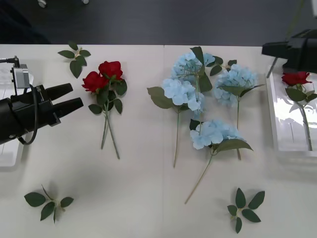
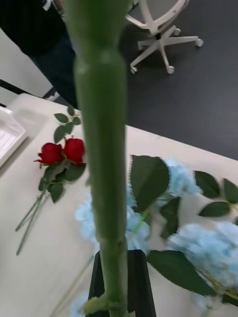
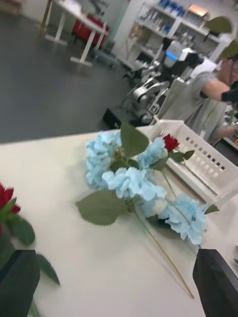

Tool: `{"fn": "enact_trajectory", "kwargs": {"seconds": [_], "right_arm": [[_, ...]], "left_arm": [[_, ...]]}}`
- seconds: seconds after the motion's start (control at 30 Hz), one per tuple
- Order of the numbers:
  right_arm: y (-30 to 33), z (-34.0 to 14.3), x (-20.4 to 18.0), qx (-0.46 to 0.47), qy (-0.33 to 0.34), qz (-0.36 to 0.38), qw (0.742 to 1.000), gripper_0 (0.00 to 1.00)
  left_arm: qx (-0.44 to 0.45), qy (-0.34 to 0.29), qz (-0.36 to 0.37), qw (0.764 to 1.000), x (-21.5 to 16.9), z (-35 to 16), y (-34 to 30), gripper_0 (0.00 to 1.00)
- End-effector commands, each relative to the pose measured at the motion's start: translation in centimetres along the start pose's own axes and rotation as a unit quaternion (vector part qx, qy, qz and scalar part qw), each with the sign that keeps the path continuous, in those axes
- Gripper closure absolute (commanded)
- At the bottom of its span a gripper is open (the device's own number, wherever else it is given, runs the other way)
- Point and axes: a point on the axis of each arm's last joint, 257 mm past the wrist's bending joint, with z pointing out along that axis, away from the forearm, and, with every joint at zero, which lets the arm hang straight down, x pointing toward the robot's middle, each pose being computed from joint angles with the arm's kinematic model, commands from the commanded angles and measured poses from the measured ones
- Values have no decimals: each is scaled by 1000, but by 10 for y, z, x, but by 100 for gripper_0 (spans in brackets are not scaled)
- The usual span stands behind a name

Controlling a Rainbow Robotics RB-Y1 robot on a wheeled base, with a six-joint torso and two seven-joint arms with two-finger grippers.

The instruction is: Put the red flowers into the right box and the blue flowers into the left box

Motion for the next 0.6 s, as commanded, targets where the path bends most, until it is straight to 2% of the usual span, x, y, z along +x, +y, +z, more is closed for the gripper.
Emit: {"fn": "enact_trajectory", "kwargs": {"seconds": [0.03, 0.17, 0.33, 0.6], "right_arm": [[-50, -40, -12, 42, 15, 6, 999, 100], [-91, -84, -4, 79, 61, 21, 995, 100], [-133, -131, 23, 147, 125, 30, 981, 100], [-183, -176, 70, 242, 210, 27, 947, 100]], "left_arm": [[-42, 37, -21, 998, -4, -4, 10, 9], [-109, 103, -16, 989, 8, -6, 26, 9], [-177, 146, -52, 972, 18, -7, 38, 9], [-271, 152, -133, 941, 25, -3, 54, 9]]}}
